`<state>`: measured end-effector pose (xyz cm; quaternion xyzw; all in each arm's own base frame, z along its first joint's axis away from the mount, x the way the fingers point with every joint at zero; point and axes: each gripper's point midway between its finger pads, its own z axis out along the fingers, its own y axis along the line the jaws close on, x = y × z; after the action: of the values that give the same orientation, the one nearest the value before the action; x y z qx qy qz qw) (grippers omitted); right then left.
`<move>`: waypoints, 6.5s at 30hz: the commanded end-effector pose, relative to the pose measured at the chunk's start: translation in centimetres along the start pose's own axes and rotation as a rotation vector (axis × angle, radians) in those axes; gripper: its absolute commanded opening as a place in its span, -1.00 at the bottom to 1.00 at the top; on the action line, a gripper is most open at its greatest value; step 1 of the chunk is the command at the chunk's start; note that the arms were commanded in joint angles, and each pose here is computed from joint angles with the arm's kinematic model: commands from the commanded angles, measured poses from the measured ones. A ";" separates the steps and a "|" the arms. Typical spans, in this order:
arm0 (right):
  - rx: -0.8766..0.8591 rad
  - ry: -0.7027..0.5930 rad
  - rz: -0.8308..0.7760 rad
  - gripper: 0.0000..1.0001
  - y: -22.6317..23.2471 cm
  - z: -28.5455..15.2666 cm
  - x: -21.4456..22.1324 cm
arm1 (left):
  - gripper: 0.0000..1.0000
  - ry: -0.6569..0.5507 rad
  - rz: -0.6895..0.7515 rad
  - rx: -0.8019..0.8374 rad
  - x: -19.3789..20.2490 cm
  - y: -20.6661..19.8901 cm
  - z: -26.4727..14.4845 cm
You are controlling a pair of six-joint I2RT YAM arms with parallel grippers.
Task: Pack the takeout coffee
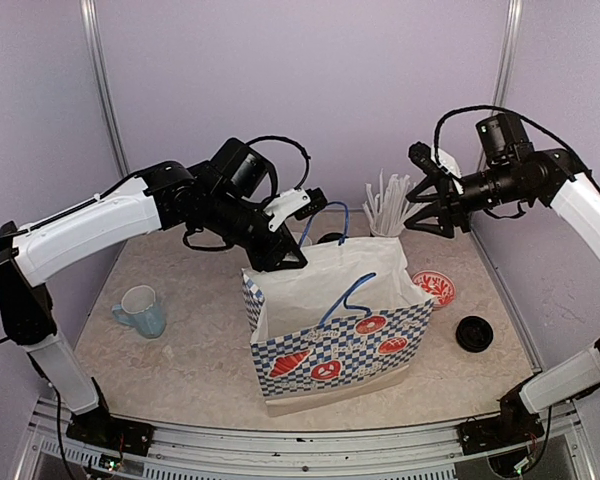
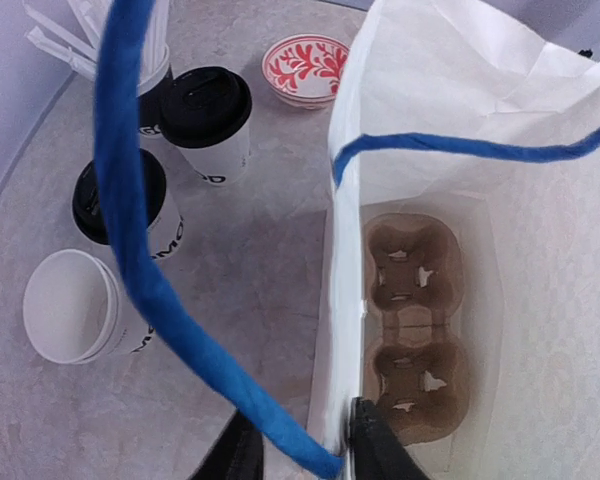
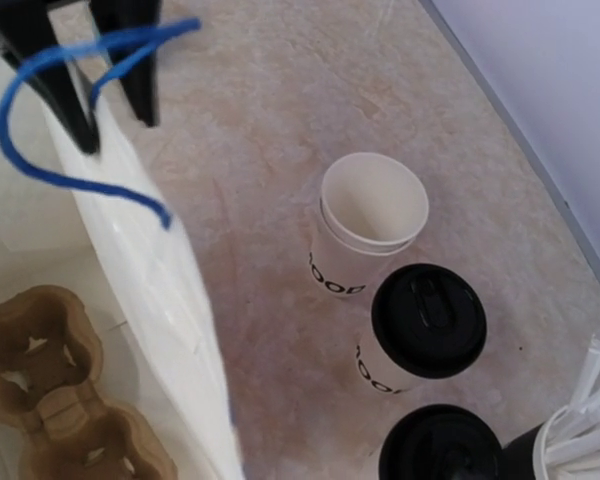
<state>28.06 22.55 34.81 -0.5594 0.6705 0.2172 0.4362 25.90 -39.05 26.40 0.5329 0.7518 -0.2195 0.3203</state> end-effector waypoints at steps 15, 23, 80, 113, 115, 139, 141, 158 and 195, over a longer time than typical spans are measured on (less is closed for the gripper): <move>0.094 0.081 0.097 0.61 -4.8 2.7 3.2 | -1.00 -0.078 0.119 0.003 1.0 -2.8 -8.3; 0.052 0.125 0.078 0.97 -5.8 5.8 5.4 | -1.00 -0.021 0.056 -0.013 4.1 -2.6 -9.4; -0.059 0.617 0.222 0.77 -9.2 16.8 16.8 | -1.00 -0.021 0.037 0.046 3.8 -2.7 -8.5; -0.095 0.655 0.202 0.28 -3.6 13.0 15.6 | -1.00 -0.023 0.035 0.039 3.4 -2.4 -8.2; -0.106 0.638 0.194 0.28 -2.7 12.3 15.4 | -1.00 -0.024 0.034 0.044 3.3 -2.4 -8.1; -0.347 0.778 -0.034 0.65 6.9 6.6 19.2 | -1.00 0.006 0.024 0.072 2.7 -2.5 -6.8; -0.357 0.799 -0.040 0.72 7.0 6.4 19.5 | -1.00 0.009 0.022 0.074 2.8 -2.5 -6.7; -0.357 0.855 -0.083 0.74 7.1 6.9 20.6 | -1.00 0.018 0.025 0.074 3.1 -2.5 -6.5; 0.081 0.428 -0.283 0.08 0.8 -2.1 0.9 | -1.00 -0.051 -0.035 0.008 0.0 -1.2 -7.3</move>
<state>27.12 21.00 30.42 -0.6848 0.6737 0.0083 0.2777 22.57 -33.94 29.50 0.5264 0.7579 -0.2340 0.3063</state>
